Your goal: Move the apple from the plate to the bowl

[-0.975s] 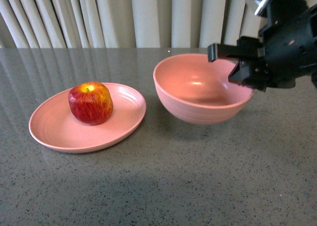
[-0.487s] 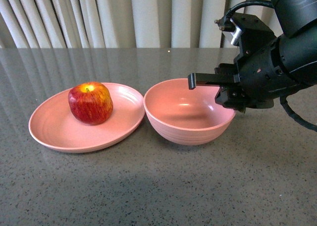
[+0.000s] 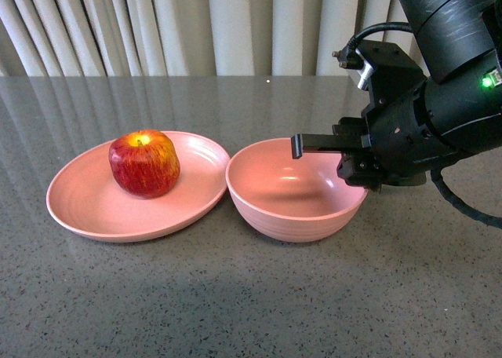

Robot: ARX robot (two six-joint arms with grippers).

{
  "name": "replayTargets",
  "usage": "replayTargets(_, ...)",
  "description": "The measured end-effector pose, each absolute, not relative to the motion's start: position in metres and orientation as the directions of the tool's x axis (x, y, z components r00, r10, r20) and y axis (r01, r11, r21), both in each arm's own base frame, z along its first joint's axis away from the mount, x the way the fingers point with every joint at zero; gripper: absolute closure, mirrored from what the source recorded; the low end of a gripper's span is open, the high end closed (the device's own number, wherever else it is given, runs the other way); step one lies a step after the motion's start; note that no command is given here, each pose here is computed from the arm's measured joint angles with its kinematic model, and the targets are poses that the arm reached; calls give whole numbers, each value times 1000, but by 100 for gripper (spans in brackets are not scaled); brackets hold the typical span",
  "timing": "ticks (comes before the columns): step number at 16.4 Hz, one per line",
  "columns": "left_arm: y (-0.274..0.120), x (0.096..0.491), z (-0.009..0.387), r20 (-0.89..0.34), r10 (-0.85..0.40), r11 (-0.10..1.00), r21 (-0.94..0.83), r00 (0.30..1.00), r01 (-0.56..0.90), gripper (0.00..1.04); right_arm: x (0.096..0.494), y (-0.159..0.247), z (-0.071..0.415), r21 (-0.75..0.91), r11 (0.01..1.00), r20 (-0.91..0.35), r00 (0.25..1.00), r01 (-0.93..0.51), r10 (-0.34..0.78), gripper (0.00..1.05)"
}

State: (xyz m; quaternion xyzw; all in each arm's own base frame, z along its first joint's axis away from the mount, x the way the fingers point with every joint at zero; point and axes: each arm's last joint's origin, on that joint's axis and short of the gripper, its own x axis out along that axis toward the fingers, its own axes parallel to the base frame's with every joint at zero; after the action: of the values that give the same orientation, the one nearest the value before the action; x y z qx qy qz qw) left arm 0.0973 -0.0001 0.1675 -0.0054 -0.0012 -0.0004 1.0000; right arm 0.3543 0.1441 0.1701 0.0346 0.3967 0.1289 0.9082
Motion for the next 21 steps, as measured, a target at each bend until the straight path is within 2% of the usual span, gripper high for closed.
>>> replayTargets(3,0,97,168,3,-1,1000,-11,1000,1,7,354,144,170,168,965,-712,652,-203,261,102)
replayTargets(4,0,97,168,3,-1,1000,-11,1000,1,7,354,144,170,176,963,-711,651,-202,266,93)
replayTargets(6,0,97,168,3,-1,1000,-11,1000,1,7,352,143,181,201,959,-691,666,-198,282,65)
replayTargets(7,0,97,168,3,-1,1000,-11,1000,1,7,350,139,196,219,955,-662,689,-199,295,51)
replayTargets(11,0,97,168,3,-1,1000,-11,1000,1,7,330,110,242,299,935,-530,781,-192,330,7)
replayTargets(13,0,97,168,3,-1,1000,-10,1000,1,7,298,84,267,355,917,-409,852,-183,328,7)
replayTargets(15,0,97,168,3,-1,1000,-11,1000,1,7,244,59,286,364,917,-228,940,-160,255,7)
replayTargets(19,0,97,168,3,-1,1000,-11,1000,1,7,167,48,275,377,919,-82,985,-113,155,8)
replayTargets(20,0,97,168,3,-1,1000,-11,1000,1,7,157,46,272,328,941,-3,996,-82,88,16)
replayTargets(21,0,97,167,2,-1,1000,-11,1000,1,7,145,40,260,235,971,23,999,-41,37,27)
